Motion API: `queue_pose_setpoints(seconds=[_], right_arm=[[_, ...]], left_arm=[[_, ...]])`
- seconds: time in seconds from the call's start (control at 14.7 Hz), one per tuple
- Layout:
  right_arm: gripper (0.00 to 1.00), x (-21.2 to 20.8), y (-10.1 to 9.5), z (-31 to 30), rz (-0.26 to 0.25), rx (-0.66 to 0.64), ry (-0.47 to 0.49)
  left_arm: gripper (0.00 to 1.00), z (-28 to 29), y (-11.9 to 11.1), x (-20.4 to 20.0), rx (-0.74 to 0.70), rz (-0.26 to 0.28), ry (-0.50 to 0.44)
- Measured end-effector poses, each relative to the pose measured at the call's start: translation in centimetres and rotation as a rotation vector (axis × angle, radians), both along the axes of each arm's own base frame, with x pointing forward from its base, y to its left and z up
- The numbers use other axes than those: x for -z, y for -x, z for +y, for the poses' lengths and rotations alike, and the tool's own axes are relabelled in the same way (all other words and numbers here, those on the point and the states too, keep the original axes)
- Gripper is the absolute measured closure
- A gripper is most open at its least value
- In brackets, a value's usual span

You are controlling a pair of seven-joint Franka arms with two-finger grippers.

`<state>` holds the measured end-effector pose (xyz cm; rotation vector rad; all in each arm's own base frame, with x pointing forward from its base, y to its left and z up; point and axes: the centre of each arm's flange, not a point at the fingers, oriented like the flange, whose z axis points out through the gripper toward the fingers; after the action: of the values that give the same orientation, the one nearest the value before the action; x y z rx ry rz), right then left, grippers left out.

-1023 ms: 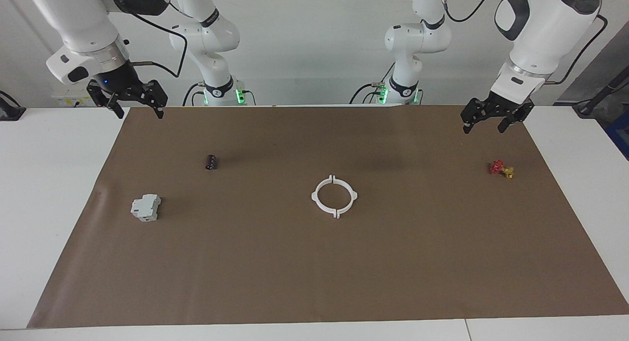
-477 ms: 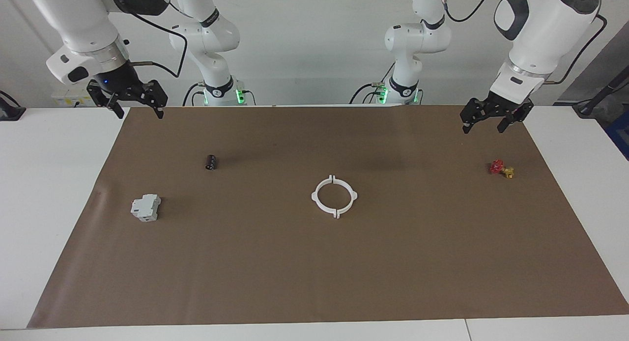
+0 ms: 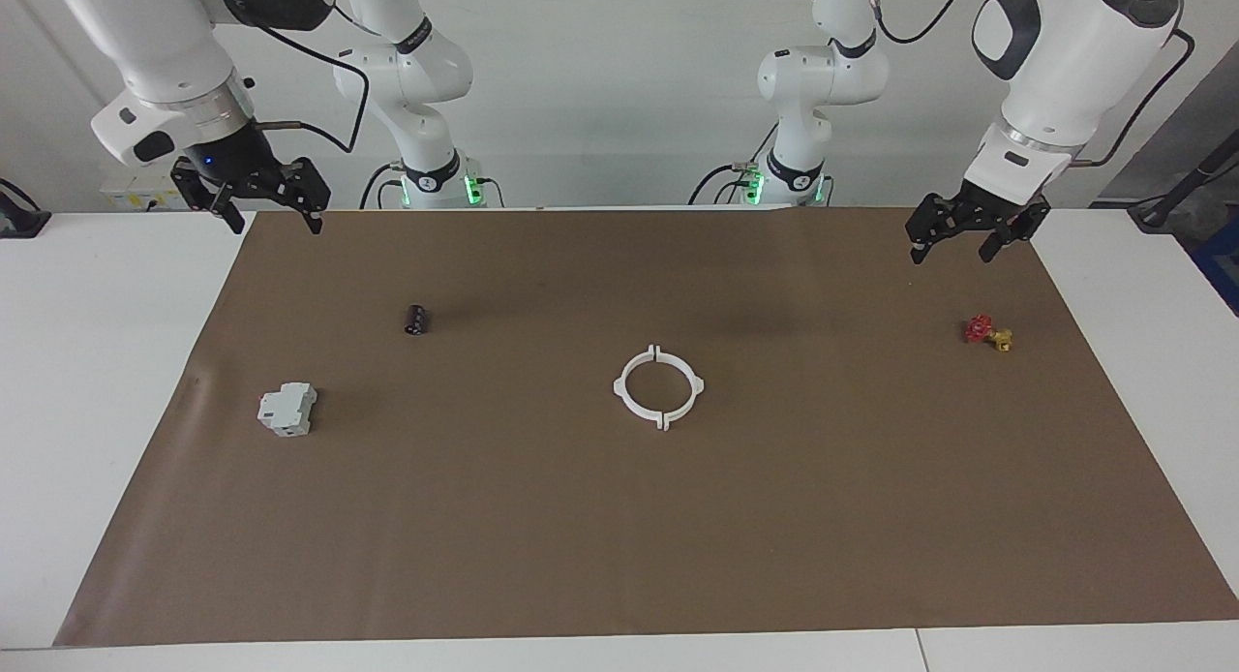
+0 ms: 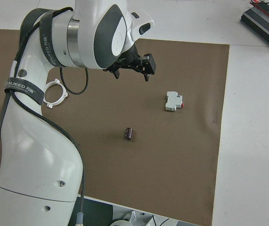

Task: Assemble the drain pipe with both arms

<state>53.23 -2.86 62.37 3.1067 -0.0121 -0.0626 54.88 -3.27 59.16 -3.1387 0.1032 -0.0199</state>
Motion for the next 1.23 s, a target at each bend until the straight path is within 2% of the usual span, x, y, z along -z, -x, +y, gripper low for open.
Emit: queue_pose_setpoints(seconds=[0.68, 1.02, 1.23], right_arm=[[0.00, 0.0, 0.0, 0.0, 0.000, 0.000, 0.000], [0.00, 0.0, 0.0, 0.0, 0.000, 0.000, 0.000], [0.00, 0.0, 0.0, 0.0, 0.000, 0.000, 0.000]], left_arm=[[0.00, -0.1, -0.1, -0.1, 0.002, -0.012, 0.001], [0.00, 0.1, 0.4, -0.7, -0.002, 0.029, -0.002], [0.00, 0.2, 0.7, -2.1, -0.004, 0.031, -0.002]])
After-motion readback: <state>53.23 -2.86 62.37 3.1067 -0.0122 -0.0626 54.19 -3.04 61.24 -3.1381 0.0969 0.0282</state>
